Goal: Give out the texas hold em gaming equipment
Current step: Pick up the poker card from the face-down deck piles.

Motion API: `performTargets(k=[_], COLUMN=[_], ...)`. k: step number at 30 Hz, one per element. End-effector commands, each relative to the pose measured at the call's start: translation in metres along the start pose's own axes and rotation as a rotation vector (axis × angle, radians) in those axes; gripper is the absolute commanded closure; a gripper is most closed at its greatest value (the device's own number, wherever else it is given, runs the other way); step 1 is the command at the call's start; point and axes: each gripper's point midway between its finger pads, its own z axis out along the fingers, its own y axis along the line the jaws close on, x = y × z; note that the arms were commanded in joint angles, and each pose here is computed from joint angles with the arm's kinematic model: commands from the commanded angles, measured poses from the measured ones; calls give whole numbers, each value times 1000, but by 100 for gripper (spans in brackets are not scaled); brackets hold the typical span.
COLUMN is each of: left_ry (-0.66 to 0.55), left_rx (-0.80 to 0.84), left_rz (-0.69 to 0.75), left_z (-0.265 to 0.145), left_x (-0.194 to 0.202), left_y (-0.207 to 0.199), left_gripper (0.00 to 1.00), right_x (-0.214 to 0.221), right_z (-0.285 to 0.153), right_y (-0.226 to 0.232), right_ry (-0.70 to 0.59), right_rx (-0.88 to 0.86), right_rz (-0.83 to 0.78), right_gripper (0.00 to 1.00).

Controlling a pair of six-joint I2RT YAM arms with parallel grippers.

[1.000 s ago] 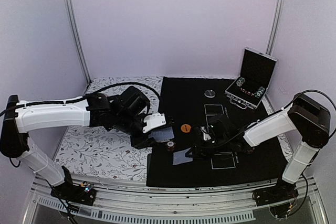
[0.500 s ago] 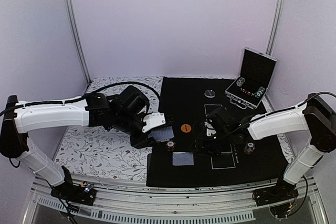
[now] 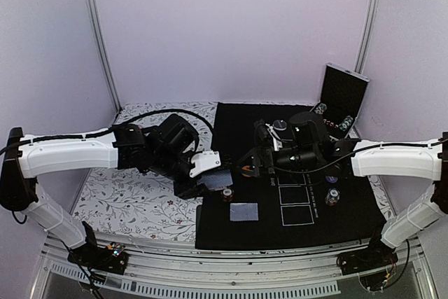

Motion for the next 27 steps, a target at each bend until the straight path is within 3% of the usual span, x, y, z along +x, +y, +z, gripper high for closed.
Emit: performTargets(k=[1, 9, 13, 27], left_ry=[-54, -68, -73, -88], left_rx=[-5, 6, 4, -4], left_rz=[11, 11, 14, 19], left_z=[-11, -12, -13, -16], left_x=[-8, -11, -12, -15], left_y=[3, 1, 2, 3], left_gripper=[41, 42, 42, 44], right_x=[-9, -11, -7, -3], right_z=[19, 41, 50, 33], right_y=[25, 26, 18, 7], right_ry=[24, 53, 74, 65], right_rx=[-136, -189, -179, -78], right_rz=[-99, -109, -90, -77], right_gripper=[1, 0, 5, 39])
